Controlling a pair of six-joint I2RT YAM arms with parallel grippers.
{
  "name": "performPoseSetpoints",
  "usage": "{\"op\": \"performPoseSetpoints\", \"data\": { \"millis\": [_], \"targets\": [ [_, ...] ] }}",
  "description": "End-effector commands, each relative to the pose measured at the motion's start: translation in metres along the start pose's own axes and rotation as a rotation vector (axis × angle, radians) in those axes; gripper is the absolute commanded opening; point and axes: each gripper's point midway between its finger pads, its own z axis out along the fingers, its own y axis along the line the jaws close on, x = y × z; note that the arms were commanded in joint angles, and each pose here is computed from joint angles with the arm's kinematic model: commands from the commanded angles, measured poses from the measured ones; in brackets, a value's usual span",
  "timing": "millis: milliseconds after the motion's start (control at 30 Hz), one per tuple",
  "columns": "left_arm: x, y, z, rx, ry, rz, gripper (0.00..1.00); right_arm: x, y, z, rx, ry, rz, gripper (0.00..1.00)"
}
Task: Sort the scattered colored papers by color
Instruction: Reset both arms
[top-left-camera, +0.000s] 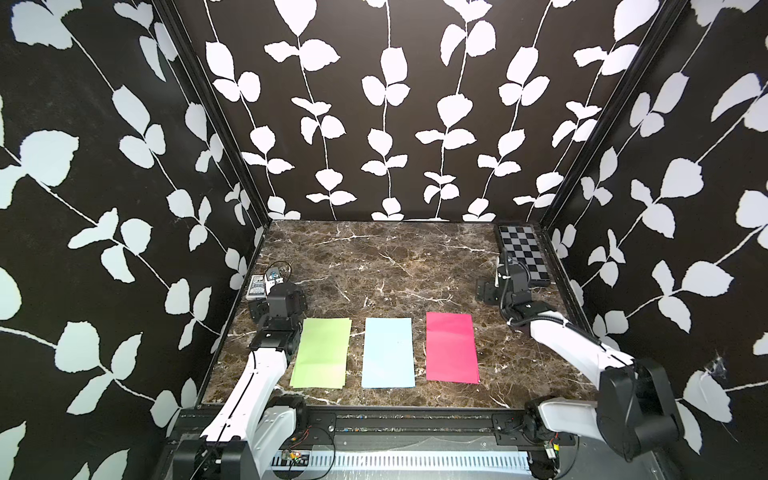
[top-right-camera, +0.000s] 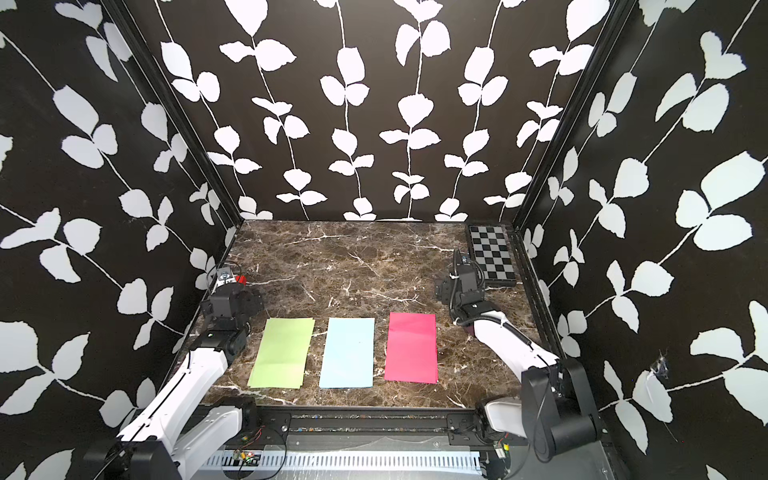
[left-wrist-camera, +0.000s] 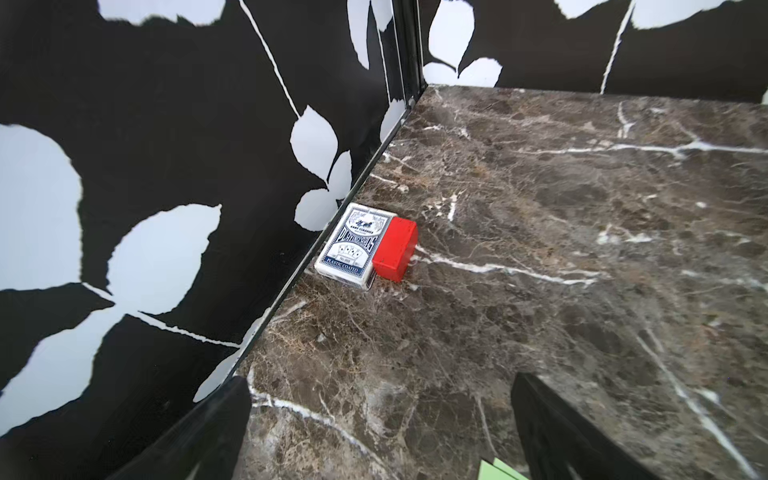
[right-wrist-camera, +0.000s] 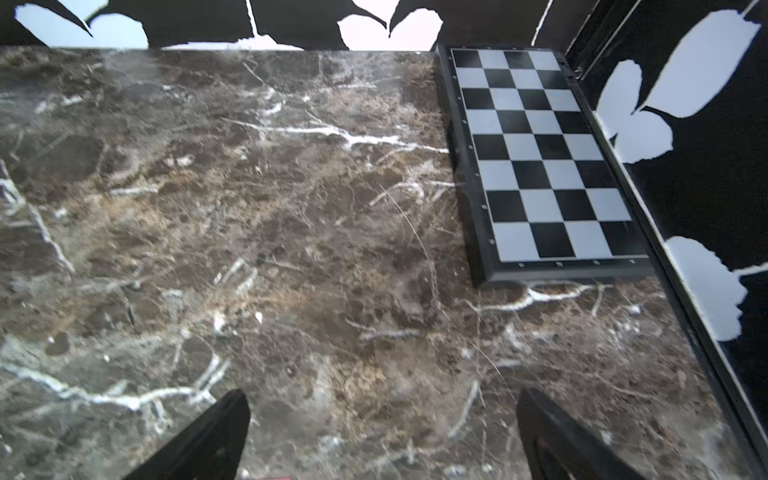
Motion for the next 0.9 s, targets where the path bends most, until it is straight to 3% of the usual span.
{"op": "performPoseSetpoints", "data": {
  "millis": [0, 267, 333, 633, 733, 867],
  "targets": [
    [-0.010, -0.009, 0.018, 0.050, -0.077, -0.015, 0.99, -0.021, -0.015, -0.007, 0.048, -0.137, -0.005, 1.00],
    [0.008, -0.068, 0.072, 0.259, -0.055, 0.022, 0.99, -0.018, -0.032, 0.002, 0.076, -0.183, 0.008, 1.00],
    [0.002, -0.076, 0.073, 0.304, -0.058, -0.012, 0.99, -0.020, -0.035, 0.001, 0.077, -0.196, 0.010, 1.00],
    [0.005, -0.107, 0.074, 0.461, -0.078, 0.043, 0.99, -0.010, -0.044, 0.010, 0.075, -0.234, -0.014, 1.00],
    [0.006, -0.132, 0.074, 0.597, -0.047, 0.102, 0.99, -0.005, -0.047, 0.018, 0.078, -0.202, -0.037, 1.00],
    [0.007, -0.138, 0.072, 0.636, -0.038, 0.115, 0.92, -0.001, -0.053, 0.020, 0.098, -0.214, -0.043, 0.99]
  ]
}}
